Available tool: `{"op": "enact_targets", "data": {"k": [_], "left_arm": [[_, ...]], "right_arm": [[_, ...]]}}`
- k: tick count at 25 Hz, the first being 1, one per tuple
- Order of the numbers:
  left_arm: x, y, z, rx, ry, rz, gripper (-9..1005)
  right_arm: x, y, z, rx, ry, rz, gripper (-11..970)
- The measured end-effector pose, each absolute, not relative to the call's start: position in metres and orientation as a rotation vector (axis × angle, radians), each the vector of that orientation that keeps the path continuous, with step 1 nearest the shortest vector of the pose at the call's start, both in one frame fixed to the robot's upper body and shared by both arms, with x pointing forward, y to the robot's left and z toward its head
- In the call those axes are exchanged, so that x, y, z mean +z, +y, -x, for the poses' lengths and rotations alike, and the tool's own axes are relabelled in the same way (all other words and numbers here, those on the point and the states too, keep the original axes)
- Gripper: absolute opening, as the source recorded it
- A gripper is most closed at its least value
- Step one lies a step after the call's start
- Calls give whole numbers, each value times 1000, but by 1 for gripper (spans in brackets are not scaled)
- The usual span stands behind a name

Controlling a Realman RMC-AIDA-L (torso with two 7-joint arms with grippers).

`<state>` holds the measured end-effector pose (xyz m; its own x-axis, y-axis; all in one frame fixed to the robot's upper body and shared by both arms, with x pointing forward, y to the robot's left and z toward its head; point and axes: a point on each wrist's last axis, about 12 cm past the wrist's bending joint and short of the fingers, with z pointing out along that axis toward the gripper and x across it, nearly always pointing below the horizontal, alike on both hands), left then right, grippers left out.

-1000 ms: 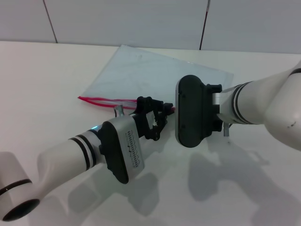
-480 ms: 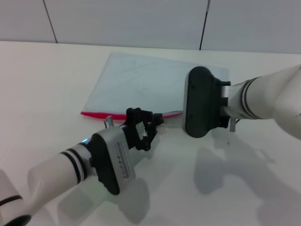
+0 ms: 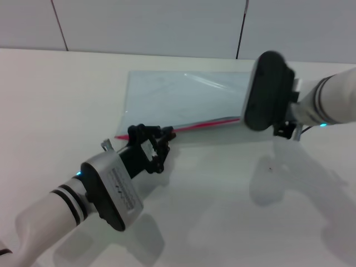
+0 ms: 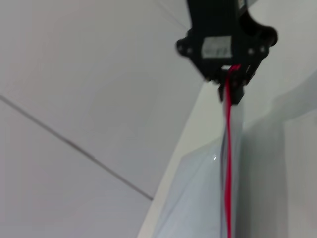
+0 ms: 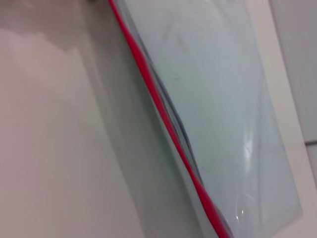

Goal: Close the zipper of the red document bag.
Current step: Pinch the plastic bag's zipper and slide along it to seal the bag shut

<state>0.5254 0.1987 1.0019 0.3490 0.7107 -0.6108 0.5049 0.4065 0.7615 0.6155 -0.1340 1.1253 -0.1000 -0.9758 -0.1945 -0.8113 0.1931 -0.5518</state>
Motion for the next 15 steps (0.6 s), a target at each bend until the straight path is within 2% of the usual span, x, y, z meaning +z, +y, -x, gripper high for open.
{"op": "enact_targets", "data": {"k": [15], "left_arm": [[1007, 212, -530, 245, 1317, -1149, 116]], "right_arm": [[1127, -180, -636, -404, 2166, 1455, 47]]}}
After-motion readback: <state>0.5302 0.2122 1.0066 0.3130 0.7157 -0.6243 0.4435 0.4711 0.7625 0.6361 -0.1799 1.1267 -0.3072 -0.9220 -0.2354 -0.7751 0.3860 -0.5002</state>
